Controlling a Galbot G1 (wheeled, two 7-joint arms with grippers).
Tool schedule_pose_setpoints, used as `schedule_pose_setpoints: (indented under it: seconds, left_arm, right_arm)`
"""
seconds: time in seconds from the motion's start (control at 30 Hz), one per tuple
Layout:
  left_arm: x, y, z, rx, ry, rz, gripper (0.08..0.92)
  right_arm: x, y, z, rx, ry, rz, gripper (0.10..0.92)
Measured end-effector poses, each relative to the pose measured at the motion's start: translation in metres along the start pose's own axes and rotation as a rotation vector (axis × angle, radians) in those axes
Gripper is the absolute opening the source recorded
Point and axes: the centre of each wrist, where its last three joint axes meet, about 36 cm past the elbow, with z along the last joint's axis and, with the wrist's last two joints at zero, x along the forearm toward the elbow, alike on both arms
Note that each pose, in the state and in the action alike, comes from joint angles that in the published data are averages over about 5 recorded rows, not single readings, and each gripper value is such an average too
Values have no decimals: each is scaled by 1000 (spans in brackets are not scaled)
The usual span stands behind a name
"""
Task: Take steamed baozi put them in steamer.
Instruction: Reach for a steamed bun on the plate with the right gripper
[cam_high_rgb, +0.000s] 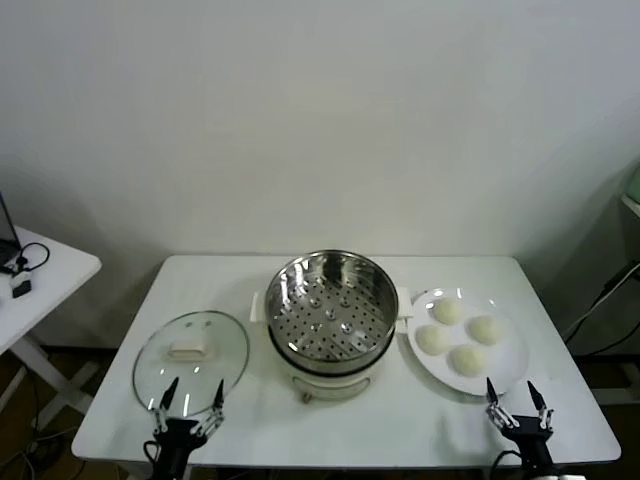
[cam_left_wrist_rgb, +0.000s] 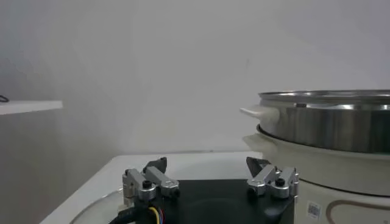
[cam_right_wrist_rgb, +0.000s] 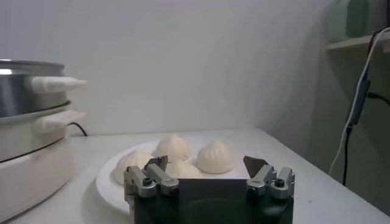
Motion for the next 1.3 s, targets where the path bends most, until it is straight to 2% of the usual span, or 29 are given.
schedule_pose_setpoints:
  seconds: [0.3, 0.7, 1.0, 1.3]
  left_arm:
    - [-4, -2, 1, 3, -12, 9, 823]
    - [-9, 0, 0, -1, -33, 23, 823]
    - [-10, -1, -2, 6, -38, 31, 823]
    - [-9, -3, 0, 7, -37, 30, 823]
  right_arm:
    - [-77, -19, -83, 176, 78, -137, 823]
    - [-167, -53, -201, 835, 241, -494, 823]
    - [-230, -56, -260, 1241, 425, -767, 823]
    - [-289, -45, -285, 1437, 640, -928, 823]
